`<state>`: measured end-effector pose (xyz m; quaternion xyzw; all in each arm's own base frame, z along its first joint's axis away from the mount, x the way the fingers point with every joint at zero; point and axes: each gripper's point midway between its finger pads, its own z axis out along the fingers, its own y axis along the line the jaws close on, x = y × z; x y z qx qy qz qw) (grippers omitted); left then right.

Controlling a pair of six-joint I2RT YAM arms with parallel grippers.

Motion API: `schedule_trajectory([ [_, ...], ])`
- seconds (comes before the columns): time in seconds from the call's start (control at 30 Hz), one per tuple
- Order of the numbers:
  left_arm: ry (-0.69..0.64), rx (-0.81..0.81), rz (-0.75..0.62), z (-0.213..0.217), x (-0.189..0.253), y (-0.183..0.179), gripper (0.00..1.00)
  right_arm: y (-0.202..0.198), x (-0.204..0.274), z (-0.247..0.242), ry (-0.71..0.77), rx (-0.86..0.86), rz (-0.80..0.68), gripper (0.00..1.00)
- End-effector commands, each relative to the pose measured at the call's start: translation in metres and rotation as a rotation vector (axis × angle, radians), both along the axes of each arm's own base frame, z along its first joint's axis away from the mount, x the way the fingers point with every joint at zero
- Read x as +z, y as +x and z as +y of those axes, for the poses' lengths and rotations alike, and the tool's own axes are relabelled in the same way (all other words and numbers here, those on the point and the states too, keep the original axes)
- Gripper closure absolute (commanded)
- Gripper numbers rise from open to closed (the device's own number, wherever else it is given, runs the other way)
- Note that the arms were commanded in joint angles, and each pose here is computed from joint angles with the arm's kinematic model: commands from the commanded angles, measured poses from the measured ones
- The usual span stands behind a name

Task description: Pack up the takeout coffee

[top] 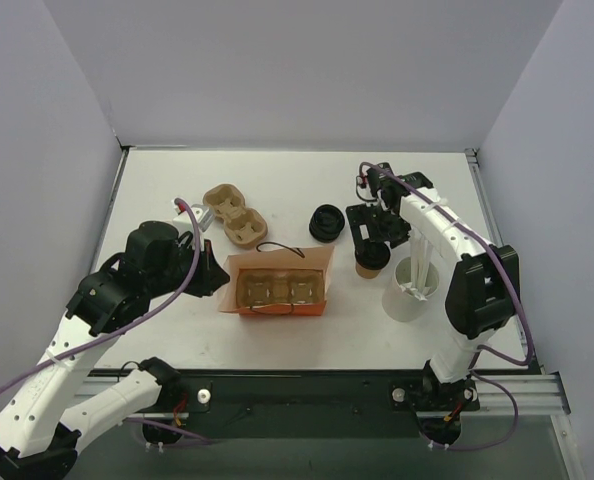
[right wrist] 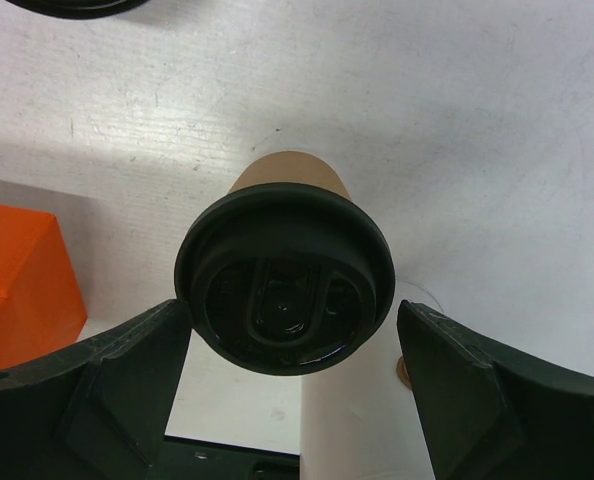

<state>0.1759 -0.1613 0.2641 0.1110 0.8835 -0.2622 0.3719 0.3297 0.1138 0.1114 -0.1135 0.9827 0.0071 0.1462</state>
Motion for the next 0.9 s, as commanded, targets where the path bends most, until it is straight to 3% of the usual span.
schedule_trajectory([
  [0.0, -0.042, 0.009, -0.065, -0.003, 0.021, 0.007, 1.0, -0.012, 0.007, -0.007, -0.01, -0.008, -0.003, 0.14],
  [0.33, -0.043, 0.006, -0.063, -0.004, 0.024, 0.007, 1.0, -0.013, -0.005, -0.009, -0.017, -0.026, -0.008, 0.17],
  [0.57, -0.032, 0.013, -0.062, -0.002, 0.023, 0.009, 1.0, -0.012, -0.001, -0.012, -0.025, -0.026, -0.03, 0.37],
  [0.87, -0.055, 0.025, -0.071, -0.007, 0.037, 0.016, 1.0, -0.002, 0.085, -0.001, 0.031, 0.003, -0.193, 0.49],
])
